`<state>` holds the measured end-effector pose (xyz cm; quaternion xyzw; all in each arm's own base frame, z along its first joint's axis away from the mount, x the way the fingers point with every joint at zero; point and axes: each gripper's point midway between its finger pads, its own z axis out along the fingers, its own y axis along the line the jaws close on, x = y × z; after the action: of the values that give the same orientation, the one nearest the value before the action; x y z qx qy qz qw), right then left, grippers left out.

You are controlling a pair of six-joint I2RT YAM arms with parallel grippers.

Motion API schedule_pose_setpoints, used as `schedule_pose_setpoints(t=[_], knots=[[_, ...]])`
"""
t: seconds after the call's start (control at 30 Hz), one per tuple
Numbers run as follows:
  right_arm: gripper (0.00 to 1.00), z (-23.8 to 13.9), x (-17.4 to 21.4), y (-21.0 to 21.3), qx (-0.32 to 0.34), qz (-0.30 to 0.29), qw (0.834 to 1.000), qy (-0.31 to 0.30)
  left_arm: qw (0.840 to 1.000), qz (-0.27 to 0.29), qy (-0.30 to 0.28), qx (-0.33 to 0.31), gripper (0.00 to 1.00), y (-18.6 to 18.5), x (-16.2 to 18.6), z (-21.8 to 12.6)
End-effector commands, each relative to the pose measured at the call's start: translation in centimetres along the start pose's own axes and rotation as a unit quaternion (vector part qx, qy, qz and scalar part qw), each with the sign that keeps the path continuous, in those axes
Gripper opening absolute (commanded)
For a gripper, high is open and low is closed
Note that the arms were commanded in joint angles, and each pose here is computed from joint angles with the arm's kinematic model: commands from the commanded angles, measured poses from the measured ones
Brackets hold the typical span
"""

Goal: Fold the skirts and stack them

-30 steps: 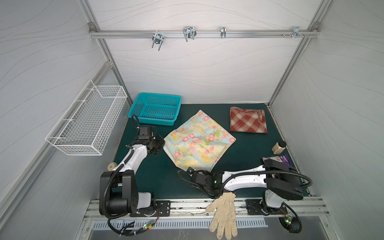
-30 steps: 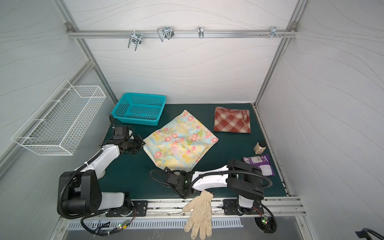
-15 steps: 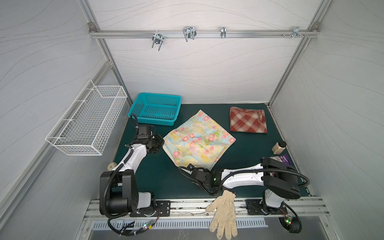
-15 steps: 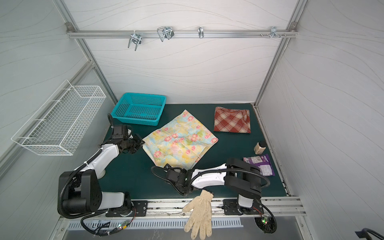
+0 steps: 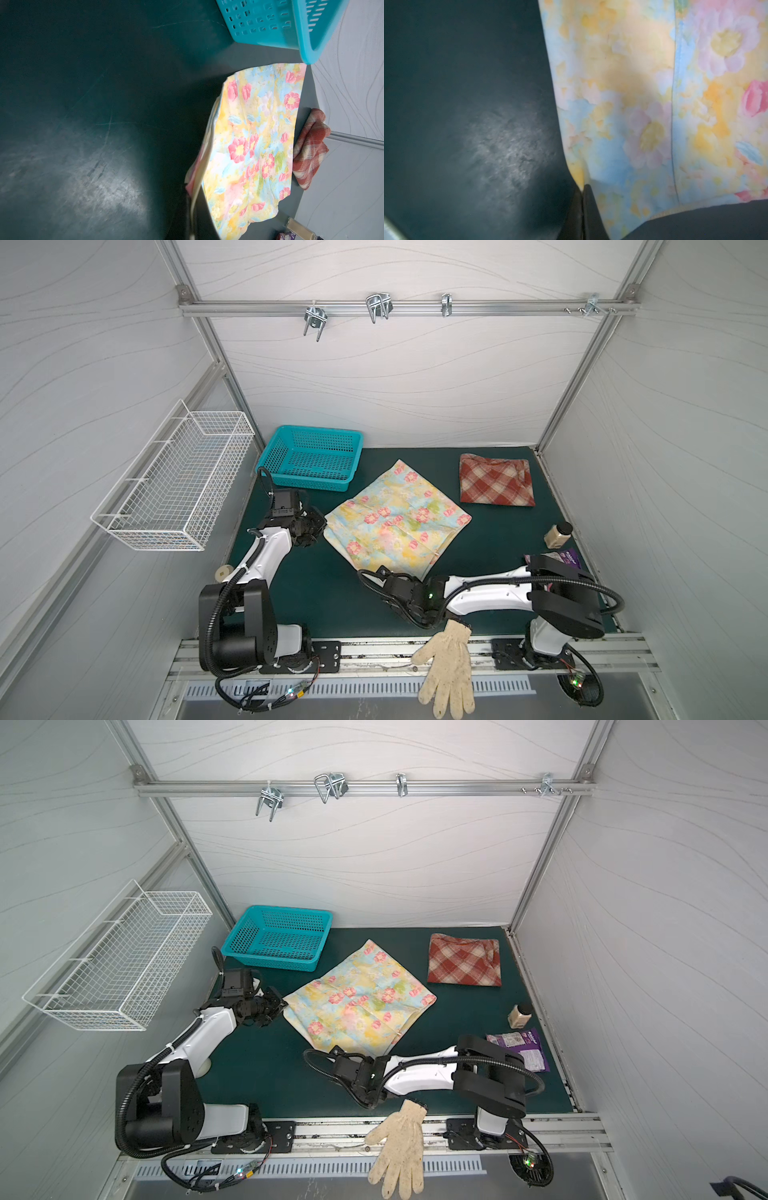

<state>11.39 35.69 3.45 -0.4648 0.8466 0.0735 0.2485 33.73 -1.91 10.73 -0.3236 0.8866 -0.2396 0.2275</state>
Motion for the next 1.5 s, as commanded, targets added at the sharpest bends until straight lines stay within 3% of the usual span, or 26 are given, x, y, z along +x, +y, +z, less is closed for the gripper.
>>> schedule_pose_setpoints(t=[0.0, 0.4, 0.73, 0.83, 1.1, 1.47], knots=[[0.0, -3.1, -1.3, 2.2, -0.058, 0.013, 0.998, -0.013, 0.998, 0.015, -0.045, 0.028, 0.0, -2.5, -2.3, -2.9], [0.0, -10.3, -3.2, 6.7, -0.211, 0.066, 0.974, -0.052, 0.99, 0.036, -0.129, 0.05, 0.0, -4.2, -3.4, -10.1], [0.0, -16.7, -3.8, 6.8, -0.3, 0.128, 0.94, -0.095, 0.98, 0.04, -0.156, 0.121, 0.0, -7.6, -3.0, -14.7], [0.0, -17.7, -3.3, 5.9, -0.301, 0.15, 0.936, -0.102, 0.976, 0.039, -0.157, 0.147, 0.0, -8.6, -2.8, -15.4], [0.0, -16.4, -2.0, 1.8, -0.27, 0.205, 0.936, -0.092, 0.976, 0.084, -0.127, 0.154, 0.0, -11.6, -1.7, -13.0], [0.0, -12.8, 0.7, -6.0, -0.189, 0.283, 0.938, -0.066, 0.984, 0.103, -0.097, 0.112, 0.0, -14.2, -2.7, -5.9]])
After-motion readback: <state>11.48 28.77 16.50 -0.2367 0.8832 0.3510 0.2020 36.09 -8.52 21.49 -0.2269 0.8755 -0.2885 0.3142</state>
